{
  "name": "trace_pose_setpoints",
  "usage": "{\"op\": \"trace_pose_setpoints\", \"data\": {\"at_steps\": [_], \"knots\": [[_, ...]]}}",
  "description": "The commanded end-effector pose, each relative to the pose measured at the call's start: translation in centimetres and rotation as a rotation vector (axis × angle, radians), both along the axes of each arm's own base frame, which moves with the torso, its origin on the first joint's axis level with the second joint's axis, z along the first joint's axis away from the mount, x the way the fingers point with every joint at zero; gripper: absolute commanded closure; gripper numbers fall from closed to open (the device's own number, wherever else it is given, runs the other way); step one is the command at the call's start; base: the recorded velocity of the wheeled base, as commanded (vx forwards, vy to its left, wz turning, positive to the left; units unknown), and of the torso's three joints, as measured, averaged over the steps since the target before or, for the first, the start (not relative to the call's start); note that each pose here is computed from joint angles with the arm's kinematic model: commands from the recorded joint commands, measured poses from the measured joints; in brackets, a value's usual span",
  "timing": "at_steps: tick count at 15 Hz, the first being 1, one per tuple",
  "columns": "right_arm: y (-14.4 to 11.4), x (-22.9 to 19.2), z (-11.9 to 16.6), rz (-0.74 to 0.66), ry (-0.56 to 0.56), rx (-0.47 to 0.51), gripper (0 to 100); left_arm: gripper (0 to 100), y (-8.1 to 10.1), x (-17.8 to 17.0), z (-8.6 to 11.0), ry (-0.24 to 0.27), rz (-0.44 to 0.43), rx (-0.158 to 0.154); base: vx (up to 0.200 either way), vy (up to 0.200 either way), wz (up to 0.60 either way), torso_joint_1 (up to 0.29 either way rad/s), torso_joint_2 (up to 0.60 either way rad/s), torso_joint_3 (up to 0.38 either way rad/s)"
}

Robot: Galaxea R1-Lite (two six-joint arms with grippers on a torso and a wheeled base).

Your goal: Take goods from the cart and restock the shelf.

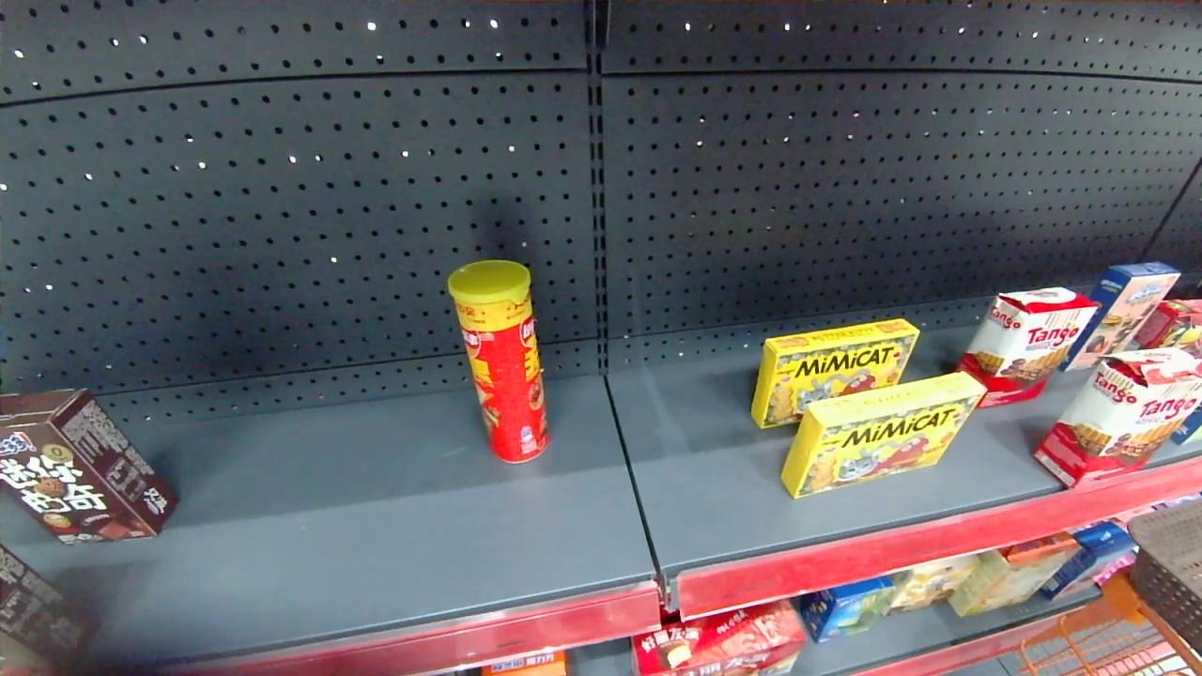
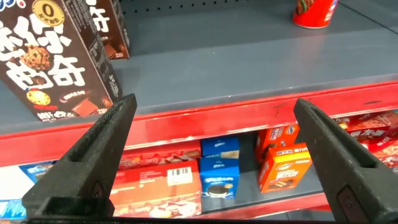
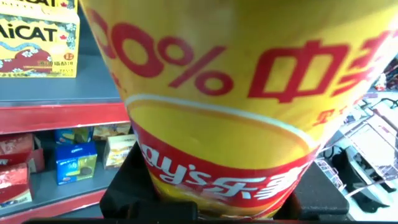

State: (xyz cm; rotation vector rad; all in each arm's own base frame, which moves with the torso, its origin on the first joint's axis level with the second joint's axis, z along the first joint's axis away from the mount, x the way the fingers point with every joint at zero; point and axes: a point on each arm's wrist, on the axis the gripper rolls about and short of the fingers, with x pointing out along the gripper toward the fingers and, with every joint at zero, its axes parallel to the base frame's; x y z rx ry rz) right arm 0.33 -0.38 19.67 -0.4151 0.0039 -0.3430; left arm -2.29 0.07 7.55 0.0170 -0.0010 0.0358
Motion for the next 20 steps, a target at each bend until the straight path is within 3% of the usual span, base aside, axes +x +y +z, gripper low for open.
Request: {"op": "trace_pose_setpoints", "data": {"at_steps": [1, 9, 12, 20], "knots": [[0.00, 0.02, -0.17, 0.000, 0.005, 0.001, 100, 0, 0.00, 0.01, 0.00, 0.001, 0.003, -0.002, 0.000, 0.000, 0.00, 0.000, 0.00, 0.000], [0.10, 0.03, -0.51, 0.044, 0.012, -0.002, 100, 0, 0.00, 0.01, 0.00, 0.001, 0.000, -0.003, 0.000, 0.000, 0.00, 0.000, 0.00, 0.000], [0.13, -0.10, -0.68, 0.044, 0.010, -0.004, 100, 0, 0.00, 0.01, 0.00, 0.001, 0.001, -0.003, -0.200, 0.000, 0.00, 0.004, 0.00, 0.002], [0.18, -0.31, -0.74, 0.047, 0.002, -0.009, 100, 0, 0.00, 0.01, 0.00, 0.001, 0.003, -0.005, 0.000, 0.000, 0.00, 0.000, 0.00, 0.000]]}}
